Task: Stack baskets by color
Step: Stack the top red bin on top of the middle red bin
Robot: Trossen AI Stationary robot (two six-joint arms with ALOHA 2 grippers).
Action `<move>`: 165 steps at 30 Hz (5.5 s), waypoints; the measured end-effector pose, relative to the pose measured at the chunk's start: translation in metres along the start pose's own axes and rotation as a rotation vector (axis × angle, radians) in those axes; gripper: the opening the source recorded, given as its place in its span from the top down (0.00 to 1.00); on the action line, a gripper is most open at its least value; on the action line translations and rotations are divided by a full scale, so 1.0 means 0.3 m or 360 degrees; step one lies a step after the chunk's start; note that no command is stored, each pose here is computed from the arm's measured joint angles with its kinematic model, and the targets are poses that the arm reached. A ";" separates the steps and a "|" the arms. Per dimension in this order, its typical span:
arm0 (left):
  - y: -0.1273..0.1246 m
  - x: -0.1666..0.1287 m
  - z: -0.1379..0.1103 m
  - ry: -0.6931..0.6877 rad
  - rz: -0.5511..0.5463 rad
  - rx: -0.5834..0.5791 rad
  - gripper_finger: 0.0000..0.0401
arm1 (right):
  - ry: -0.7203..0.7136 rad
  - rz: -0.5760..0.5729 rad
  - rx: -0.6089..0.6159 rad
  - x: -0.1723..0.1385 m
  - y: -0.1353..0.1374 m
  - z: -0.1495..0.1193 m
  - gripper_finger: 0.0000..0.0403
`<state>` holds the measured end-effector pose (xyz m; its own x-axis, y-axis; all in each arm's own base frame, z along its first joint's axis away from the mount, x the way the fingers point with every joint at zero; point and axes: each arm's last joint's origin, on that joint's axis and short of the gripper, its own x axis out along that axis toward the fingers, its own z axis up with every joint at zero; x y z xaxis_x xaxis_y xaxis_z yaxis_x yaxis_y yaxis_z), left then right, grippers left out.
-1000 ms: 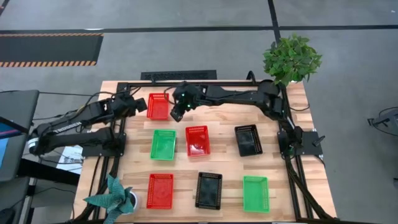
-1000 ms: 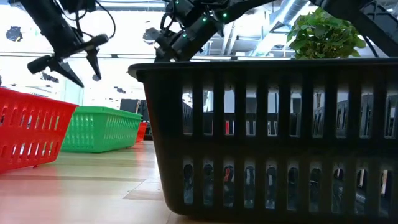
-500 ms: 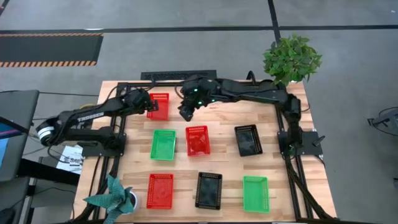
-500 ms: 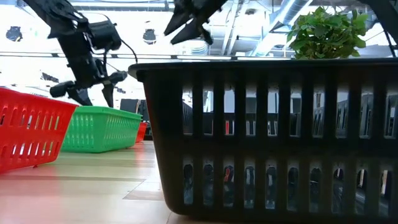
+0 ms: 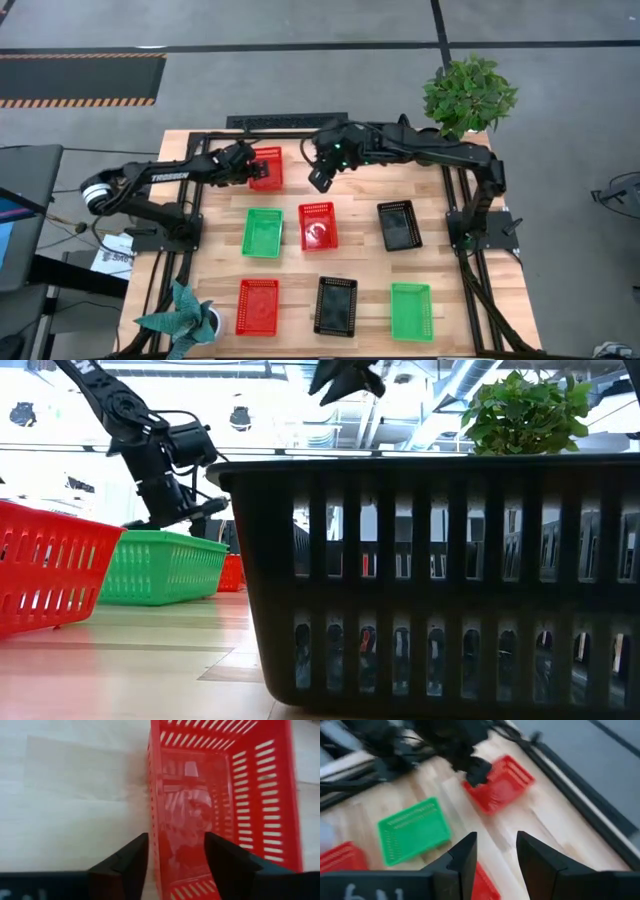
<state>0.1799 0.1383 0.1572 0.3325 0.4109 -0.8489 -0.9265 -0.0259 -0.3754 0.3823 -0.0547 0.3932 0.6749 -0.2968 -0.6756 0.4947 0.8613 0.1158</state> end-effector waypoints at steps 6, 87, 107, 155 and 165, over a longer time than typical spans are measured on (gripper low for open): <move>-0.002 0.045 -0.009 0.0066 0.0017 0.0009 0.82 | 0.0125 -0.0135 0.0046 0.024 -0.008 -0.032 0.62; -0.344 -0.372 -0.064 -0.0701 -0.0800 0.0725 0.68 | -0.0318 -0.0195 0.0506 0.210 -0.195 0.012 0.99; -0.238 -0.637 -0.013 -0.0781 -0.1323 0.0573 0.27 | 0.0172 -0.0089 0.0566 0.211 -0.336 -0.043 0.99; -0.130 -0.712 -0.004 -0.0833 -0.1248 0.0397 0.28 | 0.0280 -0.0001 0.1172 0.220 0.006 -0.504 0.96; -0.128 -0.710 -0.003 -0.0848 -0.1220 0.0382 0.28 | 0.0243 0.0057 0.1181 0.224 0.015 -0.494 0.97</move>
<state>0.1449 0.0511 0.3522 0.7934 0.6001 -0.1022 -0.5220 0.5844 -0.6213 0.3487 -0.0097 0.2402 0.6408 -0.1668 -0.7493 0.7490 0.3501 0.5626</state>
